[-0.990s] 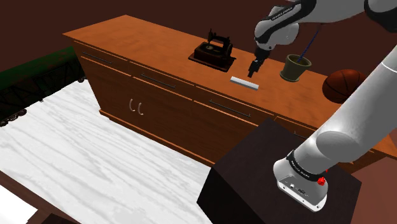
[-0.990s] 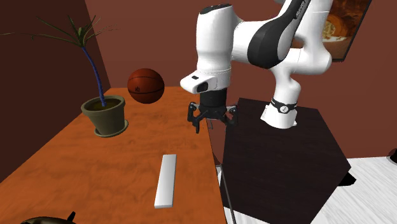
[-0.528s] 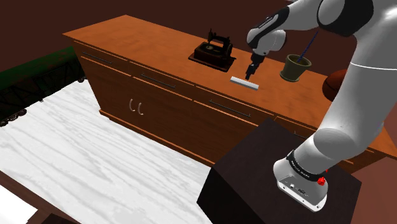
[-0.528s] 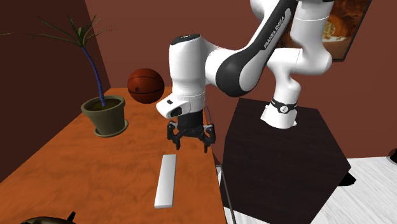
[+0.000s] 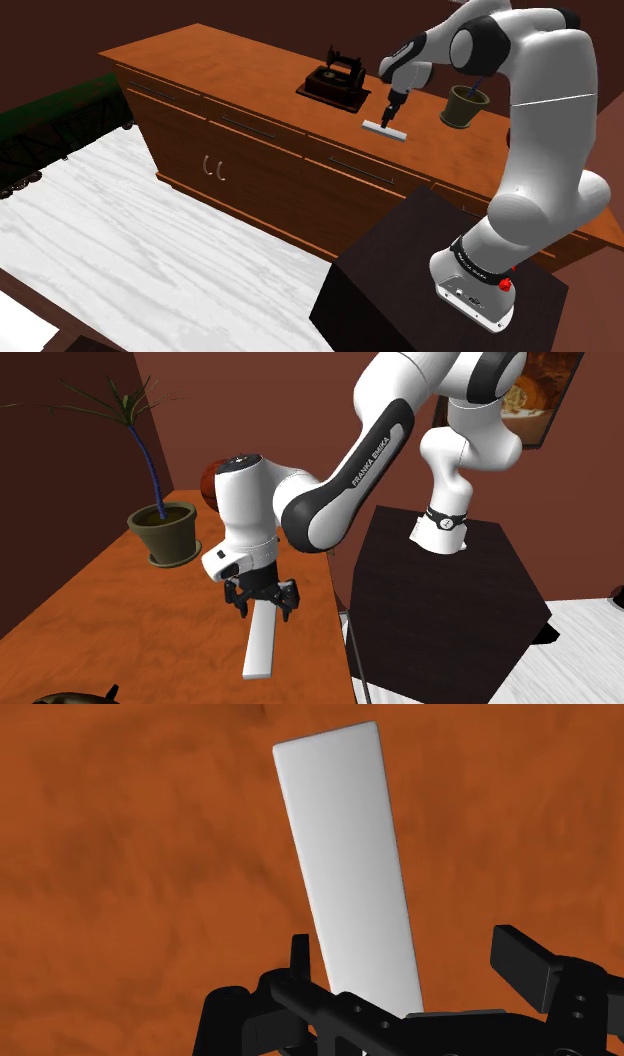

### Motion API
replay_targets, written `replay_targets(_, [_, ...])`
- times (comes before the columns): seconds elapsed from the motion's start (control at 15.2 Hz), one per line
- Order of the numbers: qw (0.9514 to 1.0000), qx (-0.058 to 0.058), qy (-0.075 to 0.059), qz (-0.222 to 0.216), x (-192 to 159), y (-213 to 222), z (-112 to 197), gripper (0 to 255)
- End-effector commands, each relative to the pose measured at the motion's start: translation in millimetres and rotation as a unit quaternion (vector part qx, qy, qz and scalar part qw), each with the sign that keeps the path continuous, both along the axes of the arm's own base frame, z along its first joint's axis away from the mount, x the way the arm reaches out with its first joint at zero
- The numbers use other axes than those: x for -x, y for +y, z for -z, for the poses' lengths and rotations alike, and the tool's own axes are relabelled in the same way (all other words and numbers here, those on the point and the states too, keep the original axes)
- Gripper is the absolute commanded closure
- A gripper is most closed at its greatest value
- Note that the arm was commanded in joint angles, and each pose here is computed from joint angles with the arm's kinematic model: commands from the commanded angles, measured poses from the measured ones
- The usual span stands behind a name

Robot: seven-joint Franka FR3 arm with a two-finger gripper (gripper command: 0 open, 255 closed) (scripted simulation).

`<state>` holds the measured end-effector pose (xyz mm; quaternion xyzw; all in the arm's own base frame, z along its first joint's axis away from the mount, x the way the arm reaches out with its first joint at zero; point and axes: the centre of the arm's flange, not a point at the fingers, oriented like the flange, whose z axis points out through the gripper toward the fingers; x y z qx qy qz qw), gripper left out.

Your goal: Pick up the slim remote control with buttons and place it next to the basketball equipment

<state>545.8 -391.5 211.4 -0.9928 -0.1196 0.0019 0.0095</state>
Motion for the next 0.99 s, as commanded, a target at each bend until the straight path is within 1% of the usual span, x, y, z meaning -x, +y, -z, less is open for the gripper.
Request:
replay_targets(0.0, [1.0,0.0,0.0,-0.003,-7,-9,10,0])
replay_targets(0.46, [1.0,0.0,0.0,-0.003,-7,-8,50,0])
replay_targets(0.92, [1.0,0.0,0.0,-0.003,-7,-8,50,0])
